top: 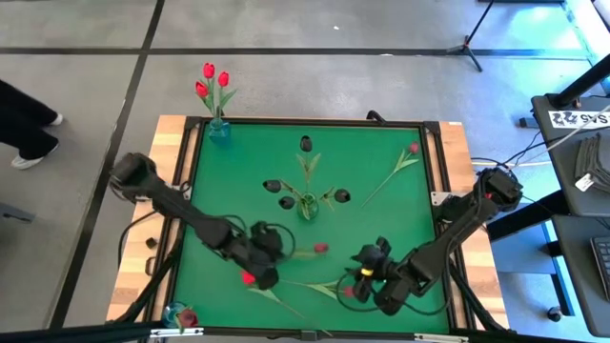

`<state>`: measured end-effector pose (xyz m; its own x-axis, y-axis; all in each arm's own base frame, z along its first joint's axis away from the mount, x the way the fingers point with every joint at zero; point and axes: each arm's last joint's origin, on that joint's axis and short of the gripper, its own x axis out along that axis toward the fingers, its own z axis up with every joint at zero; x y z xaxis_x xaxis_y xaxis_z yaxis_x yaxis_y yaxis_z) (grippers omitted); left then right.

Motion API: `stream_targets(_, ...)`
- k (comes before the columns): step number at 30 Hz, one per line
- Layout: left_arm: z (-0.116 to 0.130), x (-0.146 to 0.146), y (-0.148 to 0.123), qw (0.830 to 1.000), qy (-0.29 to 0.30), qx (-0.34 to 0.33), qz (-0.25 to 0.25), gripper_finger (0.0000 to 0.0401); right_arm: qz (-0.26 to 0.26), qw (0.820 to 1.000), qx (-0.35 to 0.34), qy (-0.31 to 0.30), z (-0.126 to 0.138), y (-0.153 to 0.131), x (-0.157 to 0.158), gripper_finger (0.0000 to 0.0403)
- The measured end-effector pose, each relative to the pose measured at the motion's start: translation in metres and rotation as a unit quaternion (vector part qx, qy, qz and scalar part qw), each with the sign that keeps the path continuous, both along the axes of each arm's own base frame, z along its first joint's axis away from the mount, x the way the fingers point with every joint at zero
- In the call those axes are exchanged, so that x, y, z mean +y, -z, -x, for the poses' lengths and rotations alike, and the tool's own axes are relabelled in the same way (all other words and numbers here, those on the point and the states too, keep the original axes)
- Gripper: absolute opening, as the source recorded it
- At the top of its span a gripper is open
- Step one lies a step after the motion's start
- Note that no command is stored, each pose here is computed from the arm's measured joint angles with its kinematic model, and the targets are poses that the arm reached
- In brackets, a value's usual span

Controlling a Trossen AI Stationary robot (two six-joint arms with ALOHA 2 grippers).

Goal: Sort flowers into vase by color
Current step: Put the dark red tulip into the bottom blue vase

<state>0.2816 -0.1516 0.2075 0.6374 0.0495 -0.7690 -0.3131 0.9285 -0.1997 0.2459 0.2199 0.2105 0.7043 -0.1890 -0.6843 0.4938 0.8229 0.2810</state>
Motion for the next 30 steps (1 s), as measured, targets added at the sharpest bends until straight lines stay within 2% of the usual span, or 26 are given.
stream_targets(5, 0.023, 0.014, -0.002, 0.994, 0.011, 0.092, -0.061, 0.0011, -0.045, 0.998, -0.049, 0.022, -0.008, 0.0, 0.007, 0.0191)
stream_targets(8, 0.026, 0.017, 0.01, 0.99, 0.018, 0.111, -0.08, 0.0022, -0.054, 0.995, -0.072, 0.052, -0.011, 0.001, 0.008, 0.0191)
stream_targets(11, 0.03, 0.026, 0.029, 0.987, 0.018, 0.142, -0.071, 0.0036, -0.068, 0.992, -0.08, 0.071, -0.013, 0.006, 0.01, 0.0191)
stream_targets(16, 0.032, 0.049, 0.048, 0.98, 0.007, 0.198, -0.009, 0.0074, -0.067, 0.991, -0.079, 0.083, -0.018, 0.015, 0.01, 0.0191)
stream_targets(19, 0.029, 0.059, 0.05, 0.978, 0.003, 0.207, 0.009, 0.0104, -0.065, 0.99, -0.079, 0.096, -0.024, 0.016, 0.003, 0.0191)
stream_targets(22, 0.024, 0.063, 0.049, 0.982, 0.012, 0.19, 0.004, 0.0131, -0.065, 0.988, -0.082, 0.115, -0.033, 0.016, -0.007, 0.0191)
stream_targets(26, 0.018, 0.058, 0.048, 0.987, 0.042, 0.155, 0.0, 0.0159, -0.078, 0.984, -0.088, 0.13, -0.042, 0.015, -0.016, 0.0191)
stream_targets(30, 0.013, 0.055, 0.058, 0.986, 0.058, 0.156, -0.009, 0.0175, -0.087, 0.984, -0.089, 0.129, -0.044, 0.014, -0.017, 0.0191)
